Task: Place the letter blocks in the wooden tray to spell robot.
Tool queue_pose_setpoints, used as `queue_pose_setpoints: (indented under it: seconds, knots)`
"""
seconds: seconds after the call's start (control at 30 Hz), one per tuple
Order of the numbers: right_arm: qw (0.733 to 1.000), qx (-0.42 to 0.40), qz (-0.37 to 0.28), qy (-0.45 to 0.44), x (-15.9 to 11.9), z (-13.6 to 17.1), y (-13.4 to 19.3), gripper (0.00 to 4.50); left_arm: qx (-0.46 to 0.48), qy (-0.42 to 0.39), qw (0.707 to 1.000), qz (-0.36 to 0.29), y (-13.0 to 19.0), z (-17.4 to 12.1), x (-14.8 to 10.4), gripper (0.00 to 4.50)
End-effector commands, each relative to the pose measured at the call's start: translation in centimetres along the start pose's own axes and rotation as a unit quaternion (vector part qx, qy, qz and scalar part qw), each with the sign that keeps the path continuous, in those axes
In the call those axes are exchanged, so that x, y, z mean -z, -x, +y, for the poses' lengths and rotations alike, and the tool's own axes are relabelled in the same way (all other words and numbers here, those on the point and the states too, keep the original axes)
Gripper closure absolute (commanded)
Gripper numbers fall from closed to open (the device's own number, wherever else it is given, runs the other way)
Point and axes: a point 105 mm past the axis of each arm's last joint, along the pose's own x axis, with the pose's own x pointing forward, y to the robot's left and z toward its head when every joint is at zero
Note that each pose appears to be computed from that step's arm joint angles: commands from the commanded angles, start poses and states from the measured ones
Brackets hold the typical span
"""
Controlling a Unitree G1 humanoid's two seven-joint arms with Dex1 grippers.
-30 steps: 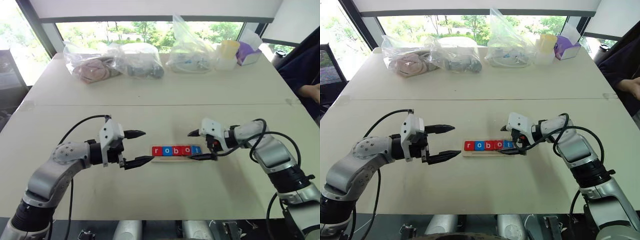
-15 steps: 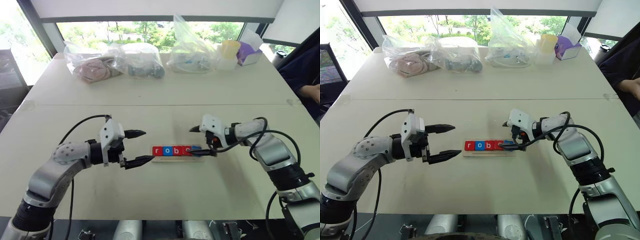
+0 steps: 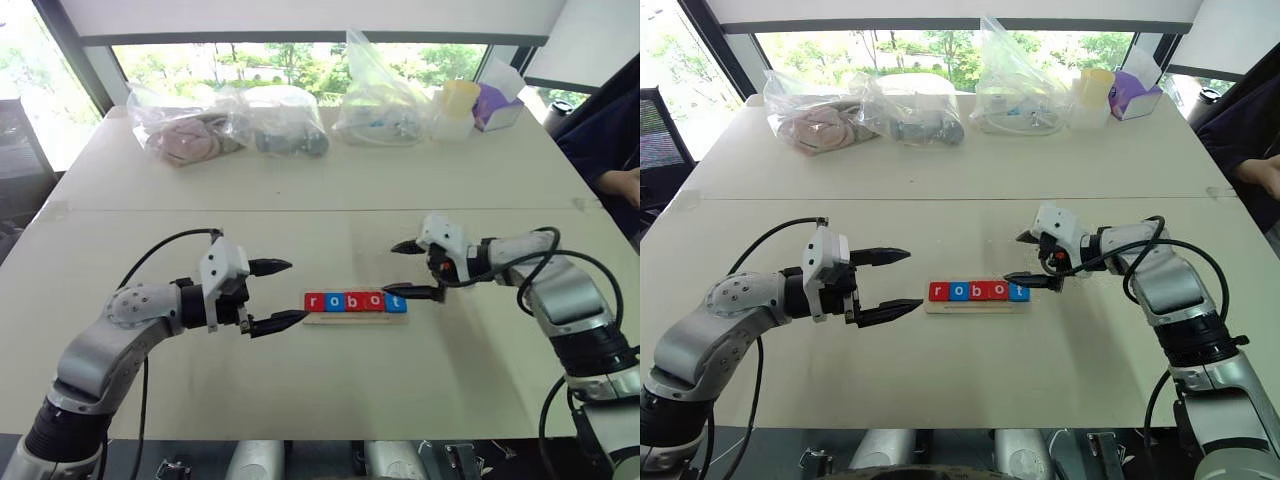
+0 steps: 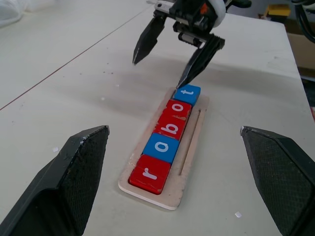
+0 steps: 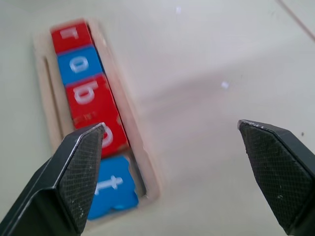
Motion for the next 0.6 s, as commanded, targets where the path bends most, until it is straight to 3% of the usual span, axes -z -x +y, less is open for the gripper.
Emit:
queue_pose_setpoints:
  seconds: [0.03,0.27,0.6]
  knots:
    - [1.000,0.019,-0.013,0.005,-0.9,-0.3,1.5,0.05,0.004,-0.015,1.000,-0.011,-0.1,-0.1,-0.8,0.00]
    - [0.998,0.046,0.053,-0.002,2.9,-0.6,4.1,0.05,0.005,-0.015,1.000,-0.011,-0.1,-0.2,-0.8,0.00]
    - [0.997,0.046,0.054,-0.006,3.6,-0.2,3.7,0.05,0.011,-0.015,1.000,-0.011,-0.3,-0.3,-0.8,0.00]
